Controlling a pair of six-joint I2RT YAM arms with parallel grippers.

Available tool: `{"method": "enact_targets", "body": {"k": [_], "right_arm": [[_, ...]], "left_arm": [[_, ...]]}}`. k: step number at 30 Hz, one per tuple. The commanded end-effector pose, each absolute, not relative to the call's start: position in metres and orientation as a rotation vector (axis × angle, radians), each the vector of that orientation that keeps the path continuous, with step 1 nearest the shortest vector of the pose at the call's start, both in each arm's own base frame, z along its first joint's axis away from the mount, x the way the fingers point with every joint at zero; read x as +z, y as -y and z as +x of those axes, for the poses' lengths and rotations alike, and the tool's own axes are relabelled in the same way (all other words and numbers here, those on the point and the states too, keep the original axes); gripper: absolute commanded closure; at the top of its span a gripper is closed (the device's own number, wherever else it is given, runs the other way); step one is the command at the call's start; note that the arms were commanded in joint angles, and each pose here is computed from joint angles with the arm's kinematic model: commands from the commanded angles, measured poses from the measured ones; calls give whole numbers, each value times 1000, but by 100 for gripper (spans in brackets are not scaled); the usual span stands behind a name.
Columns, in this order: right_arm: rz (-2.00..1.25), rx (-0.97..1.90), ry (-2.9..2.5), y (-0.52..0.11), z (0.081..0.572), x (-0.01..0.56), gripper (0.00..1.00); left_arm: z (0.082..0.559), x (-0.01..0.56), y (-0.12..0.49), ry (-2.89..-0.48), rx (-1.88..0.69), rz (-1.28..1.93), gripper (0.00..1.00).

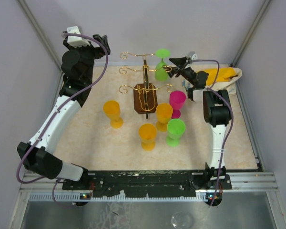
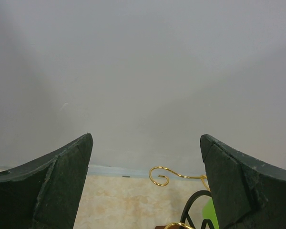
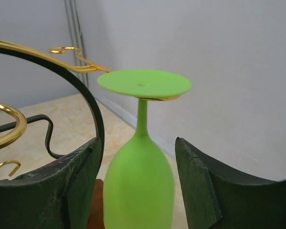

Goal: Place the wine glass upside down on the wine glass rack

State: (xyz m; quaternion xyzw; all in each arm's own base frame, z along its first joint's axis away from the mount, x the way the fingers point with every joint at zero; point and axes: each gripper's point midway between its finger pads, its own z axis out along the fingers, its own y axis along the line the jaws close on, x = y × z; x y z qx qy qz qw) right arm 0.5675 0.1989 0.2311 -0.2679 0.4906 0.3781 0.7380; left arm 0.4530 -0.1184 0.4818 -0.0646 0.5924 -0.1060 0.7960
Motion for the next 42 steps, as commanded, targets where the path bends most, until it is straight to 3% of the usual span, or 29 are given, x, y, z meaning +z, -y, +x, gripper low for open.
{"method": "enact_targets", "body": {"k": [1, 13, 21, 33, 42], "right_arm": [[-565, 697, -960, -161, 557, 297, 36], [-374, 419, -1312, -89, 543, 287, 35], [-150, 255, -1824, -50, 486, 289, 35], [-12, 444, -2260, -77, 385, 243, 42], [-22, 470, -2354, -97, 358, 209, 42]], "left_arm": [[441, 498, 111, -1233, -245, -166, 1], [440, 498, 113, -1241, -245, -148, 1], [451, 478, 123, -1301, -238, -99, 1], [465, 461, 146, -1366, -314, -31, 1], [462, 447, 147, -1400, -310, -22, 1]]}}
